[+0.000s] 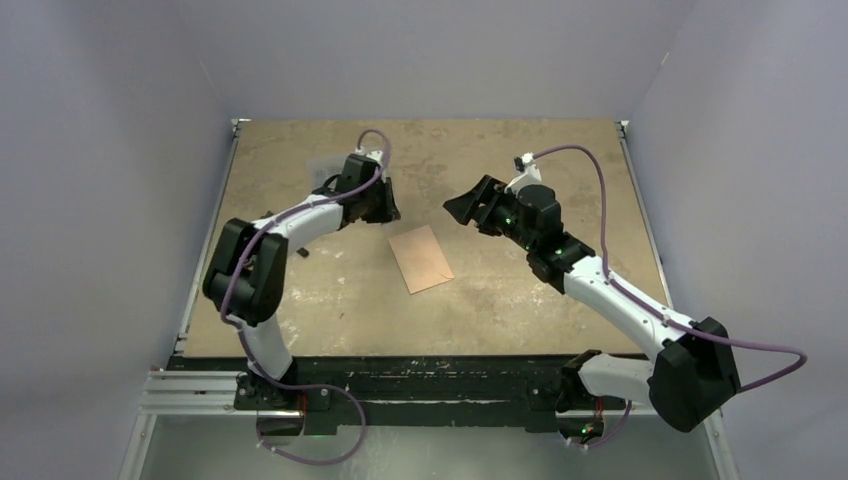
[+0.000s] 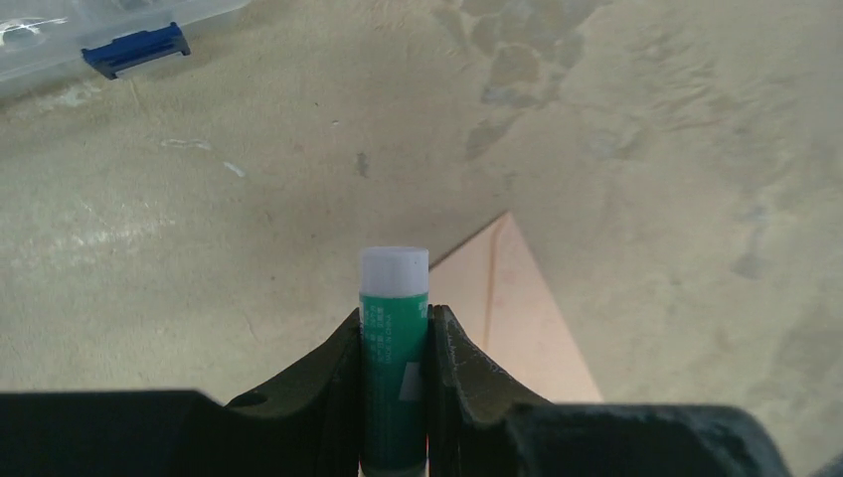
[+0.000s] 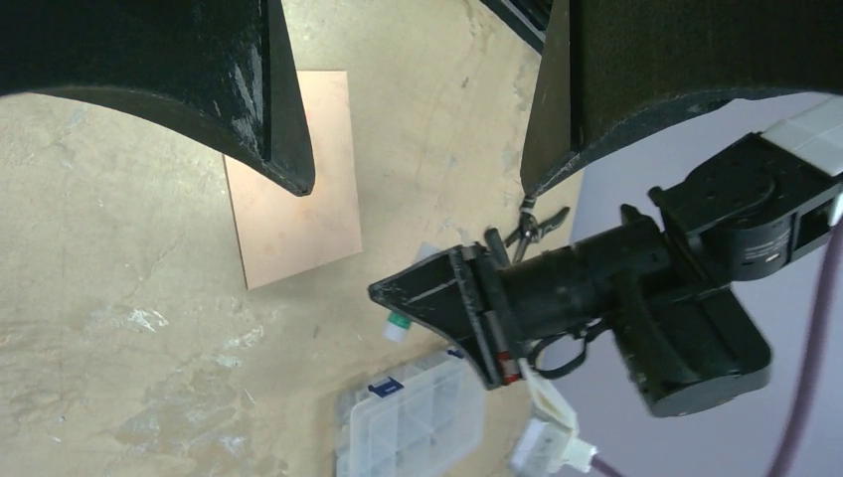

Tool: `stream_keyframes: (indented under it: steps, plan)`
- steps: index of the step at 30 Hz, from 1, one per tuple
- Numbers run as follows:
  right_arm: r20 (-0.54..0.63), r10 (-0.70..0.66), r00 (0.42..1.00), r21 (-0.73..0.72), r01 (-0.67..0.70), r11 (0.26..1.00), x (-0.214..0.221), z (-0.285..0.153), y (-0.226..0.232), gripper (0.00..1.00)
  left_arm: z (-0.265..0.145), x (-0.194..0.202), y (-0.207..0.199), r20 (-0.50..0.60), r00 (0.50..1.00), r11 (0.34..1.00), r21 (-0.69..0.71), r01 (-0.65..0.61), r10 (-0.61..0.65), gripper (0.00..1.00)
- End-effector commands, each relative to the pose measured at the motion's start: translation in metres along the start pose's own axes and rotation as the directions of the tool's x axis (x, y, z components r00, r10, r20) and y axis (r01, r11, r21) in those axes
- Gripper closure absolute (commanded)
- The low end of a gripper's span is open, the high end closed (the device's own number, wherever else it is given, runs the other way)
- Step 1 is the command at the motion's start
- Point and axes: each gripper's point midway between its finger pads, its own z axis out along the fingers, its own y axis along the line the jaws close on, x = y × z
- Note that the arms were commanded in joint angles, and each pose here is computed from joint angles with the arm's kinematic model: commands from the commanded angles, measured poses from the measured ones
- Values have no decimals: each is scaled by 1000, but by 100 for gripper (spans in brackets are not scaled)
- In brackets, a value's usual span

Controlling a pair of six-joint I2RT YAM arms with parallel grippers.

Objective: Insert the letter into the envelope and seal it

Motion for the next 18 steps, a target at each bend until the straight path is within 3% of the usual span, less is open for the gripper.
stream_keyframes:
  steps: [1, 8, 18]
  plan:
    - [0, -31, 1000, 5, 31, 1000, 0, 2, -2, 22, 24, -9, 16, 21, 971, 959, -168, -229, 236, 100]
    - [-24, -24, 999, -9, 24, 1000, 8, 2, -5, 22, 55, -6, 25, -57, 897, 860, -263, -437, 438, 84]
    - [-41, -25, 999, -11, 24, 1000, 12, 1, -8, 22, 72, 3, 46, -155, 831, 772, -312, -554, 534, 57]
